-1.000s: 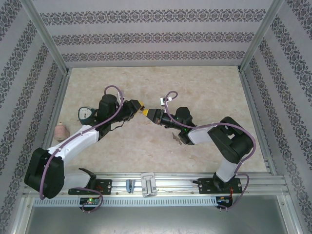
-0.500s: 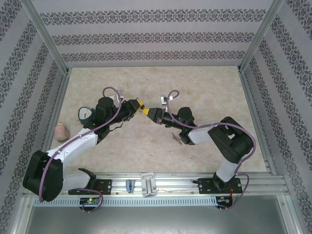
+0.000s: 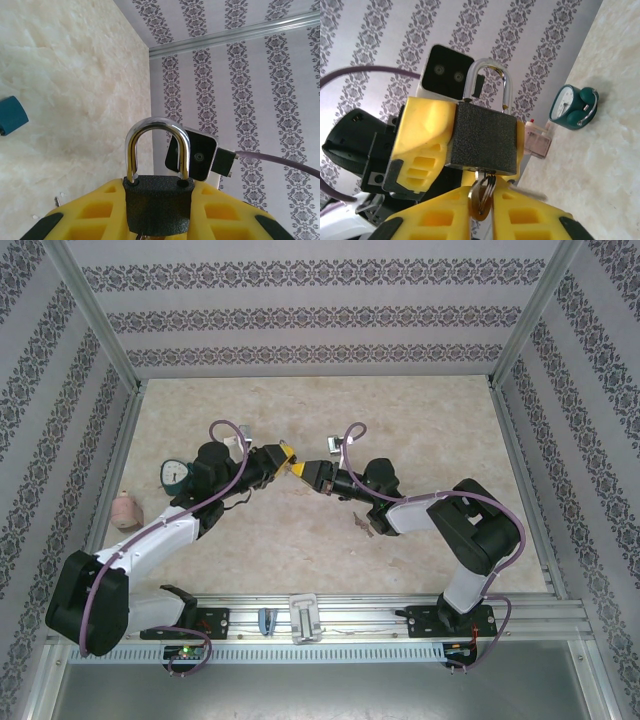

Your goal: Unlock with the key

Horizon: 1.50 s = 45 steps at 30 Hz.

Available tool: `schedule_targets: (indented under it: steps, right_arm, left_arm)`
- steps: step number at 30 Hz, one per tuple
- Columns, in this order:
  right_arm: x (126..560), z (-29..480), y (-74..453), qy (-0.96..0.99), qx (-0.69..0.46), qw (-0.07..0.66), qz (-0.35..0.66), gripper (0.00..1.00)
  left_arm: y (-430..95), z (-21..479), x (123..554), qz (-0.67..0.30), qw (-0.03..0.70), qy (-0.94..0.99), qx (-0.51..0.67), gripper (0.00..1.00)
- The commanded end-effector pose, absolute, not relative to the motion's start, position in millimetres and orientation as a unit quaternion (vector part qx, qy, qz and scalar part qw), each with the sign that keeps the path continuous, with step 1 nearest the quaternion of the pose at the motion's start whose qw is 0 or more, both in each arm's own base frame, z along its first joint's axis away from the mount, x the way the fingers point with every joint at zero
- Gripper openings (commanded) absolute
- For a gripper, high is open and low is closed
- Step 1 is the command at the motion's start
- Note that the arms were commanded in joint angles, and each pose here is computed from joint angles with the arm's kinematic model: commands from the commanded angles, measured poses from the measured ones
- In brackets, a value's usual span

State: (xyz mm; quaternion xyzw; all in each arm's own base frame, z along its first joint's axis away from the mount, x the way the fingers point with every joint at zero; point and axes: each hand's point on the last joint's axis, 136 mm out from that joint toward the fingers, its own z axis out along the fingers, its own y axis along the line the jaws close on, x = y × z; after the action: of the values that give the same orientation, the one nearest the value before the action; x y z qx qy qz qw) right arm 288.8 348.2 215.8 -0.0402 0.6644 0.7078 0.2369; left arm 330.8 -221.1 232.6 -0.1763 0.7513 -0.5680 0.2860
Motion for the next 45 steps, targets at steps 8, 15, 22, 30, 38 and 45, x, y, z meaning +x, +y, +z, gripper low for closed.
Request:
schedule_targets:
  steps: [8,15,22,30,38,45]
  right_arm:
    - [281,185,323,0.708,-0.055,0.256,0.656,0.28]
    - [284,183,308,0.741,-0.068,0.314,0.590,0.36]
    - [286,206,302,0.744,-0.097,0.402,0.524,0.51]
    - [281,210,330,0.730,-0.124,0.436,0.511,0.52]
    - [286,208,348,0.722,-0.130,0.442,0.516,0.52]
    - [292,206,362,0.722,-0.136,0.436,0.520,0.52]
  left_arm:
    - [-209,228,323,-0.503,0.272,0.795,-0.201,0.23]
    - [-201,206,319,-0.463,0.237,0.820,-0.237,0.23]
    - [-199,198,317,-0.452,0.214,0.826,-0.260,0.23]
    - [-205,199,318,-0.468,0.206,0.820,-0.259,0.24]
    - [-208,199,318,-0.476,0.201,0.817,-0.257,0.24]
    - [-210,199,318,-0.480,0.199,0.816,-0.255,0.24]
